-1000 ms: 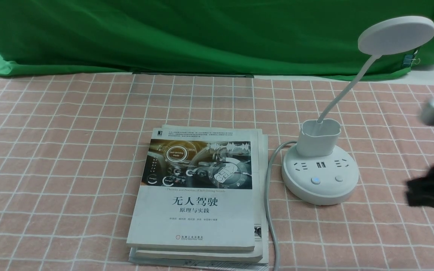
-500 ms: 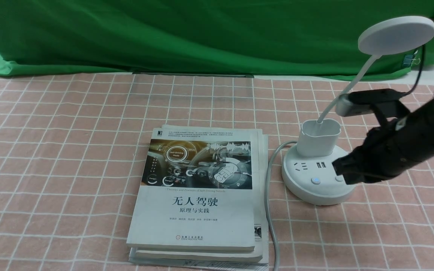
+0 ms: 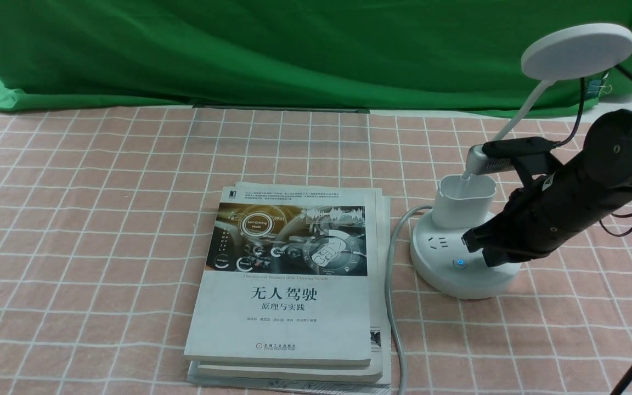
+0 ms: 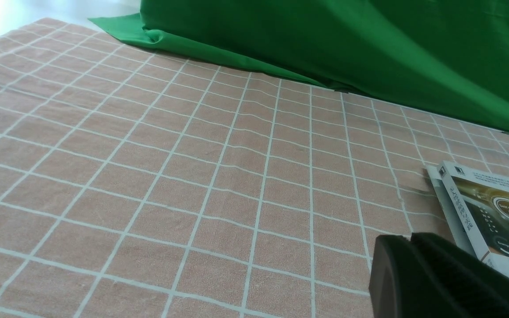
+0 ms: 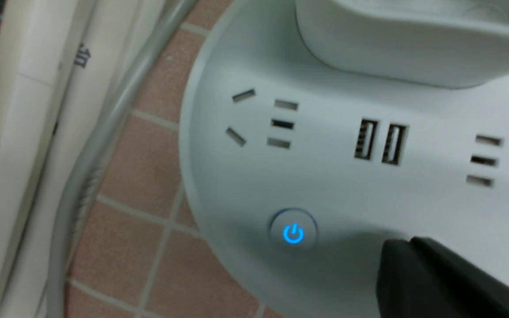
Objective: Turn on the table lamp on the pink coffee tablecloth with your hand.
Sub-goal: 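Press the button on the base of the white desk lamp with the right gripper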
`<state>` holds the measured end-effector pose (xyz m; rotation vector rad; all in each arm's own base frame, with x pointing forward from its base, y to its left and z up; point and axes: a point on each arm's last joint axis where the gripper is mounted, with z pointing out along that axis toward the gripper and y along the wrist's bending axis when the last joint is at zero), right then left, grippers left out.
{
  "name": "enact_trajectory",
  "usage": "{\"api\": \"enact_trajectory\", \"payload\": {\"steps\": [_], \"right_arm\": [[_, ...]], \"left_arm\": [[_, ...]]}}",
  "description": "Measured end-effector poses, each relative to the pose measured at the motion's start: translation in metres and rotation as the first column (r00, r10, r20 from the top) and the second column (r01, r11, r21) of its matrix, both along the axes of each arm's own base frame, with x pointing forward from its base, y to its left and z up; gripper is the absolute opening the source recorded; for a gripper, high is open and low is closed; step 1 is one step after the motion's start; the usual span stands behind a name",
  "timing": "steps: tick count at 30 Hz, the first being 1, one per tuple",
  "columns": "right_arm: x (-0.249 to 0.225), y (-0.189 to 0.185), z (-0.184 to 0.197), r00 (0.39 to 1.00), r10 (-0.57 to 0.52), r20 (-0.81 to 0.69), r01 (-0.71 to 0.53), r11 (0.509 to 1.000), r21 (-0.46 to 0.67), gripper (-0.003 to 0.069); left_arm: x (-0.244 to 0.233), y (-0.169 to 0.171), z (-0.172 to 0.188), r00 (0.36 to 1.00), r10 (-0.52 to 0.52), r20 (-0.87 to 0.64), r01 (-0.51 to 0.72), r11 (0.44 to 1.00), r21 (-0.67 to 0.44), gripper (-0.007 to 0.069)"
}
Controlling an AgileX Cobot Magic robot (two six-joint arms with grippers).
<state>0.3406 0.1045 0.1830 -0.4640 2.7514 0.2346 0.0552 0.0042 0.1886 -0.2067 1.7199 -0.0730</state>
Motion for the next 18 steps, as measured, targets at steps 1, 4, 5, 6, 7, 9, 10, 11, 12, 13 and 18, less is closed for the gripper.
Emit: {"api": "enact_trajectory", "payload": {"steps": [1, 4, 5, 6, 7, 9, 10, 11, 12, 13, 18], "right_arm": [[0.001, 0.000, -0.002, 1.000, -0.001, -0.003, 0.001, 1.000, -0.001, 0.0031], [0.002, 0.001, -0.004, 1.000, -0.004, -0.007, 0.004, 1.000, 0.001, 0.0031], [0.002, 0.001, -0.005, 1.000, -0.005, -0.007, 0.005, 1.000, 0.002, 0.0031], [0.003, 0.001, -0.005, 1.000, -0.007, -0.005, 0.007, 1.000, 0.005, 0.0031], [0.003, 0.001, -0.005, 1.000, -0.007, -0.002, 0.007, 1.000, 0.006, 0.0031], [0.004, 0.001, -0.005, 1.000, -0.010, 0.006, 0.010, 1.000, 0.009, 0.0031], [0.004, 0.001, -0.005, 1.000, -0.010, 0.005, 0.010, 1.000, 0.009, 0.0031], [0.004, 0.001, -0.002, 1.000, -0.009, 0.014, 0.009, 1.000, 0.009, 0.0031], [0.003, 0.001, 0.000, 1.000, -0.007, 0.017, 0.006, 1.000, 0.007, 0.0031], [0.002, 0.001, 0.003, 1.000, -0.005, 0.027, 0.005, 1.000, 0.008, 0.0031], [0.001, -0.001, 0.017, 0.997, 0.002, 0.077, -0.002, 1.000, 0.005, 0.0032]], "left_arm": [[0.000, 0.000, 0.000, 1.000, 0.000, 0.000, 0.000, 1.000, 0.000, 0.0019], [0.000, 0.000, 0.000, 1.000, 0.000, 0.000, 0.000, 1.000, 0.000, 0.0019], [0.000, 0.000, 0.000, 1.000, 0.000, 0.000, 0.000, 1.000, 0.000, 0.0019], [0.000, 0.000, 0.000, 1.000, 0.000, 0.000, 0.000, 1.000, 0.000, 0.0019], [0.000, 0.000, 0.000, 1.000, 0.000, 0.000, 0.000, 1.000, 0.000, 0.0019], [0.000, 0.000, 0.000, 1.000, 0.000, 0.000, 0.000, 1.000, 0.001, 0.0019], [0.000, 0.000, 0.000, 1.000, 0.000, 0.000, 0.000, 1.000, 0.001, 0.0019], [0.000, 0.000, 0.000, 1.000, 0.000, 0.000, 0.000, 1.000, 0.001, 0.0019], [0.000, 0.000, 0.000, 1.000, 0.000, 0.000, 0.000, 1.000, 0.001, 0.0019], [0.000, 0.000, 0.000, 1.000, 0.000, 0.000, 0.000, 1.000, 0.001, 0.0019], [0.000, 0.000, 0.000, 1.000, 0.000, 0.000, 0.000, 1.000, 0.001, 0.0019]]}}
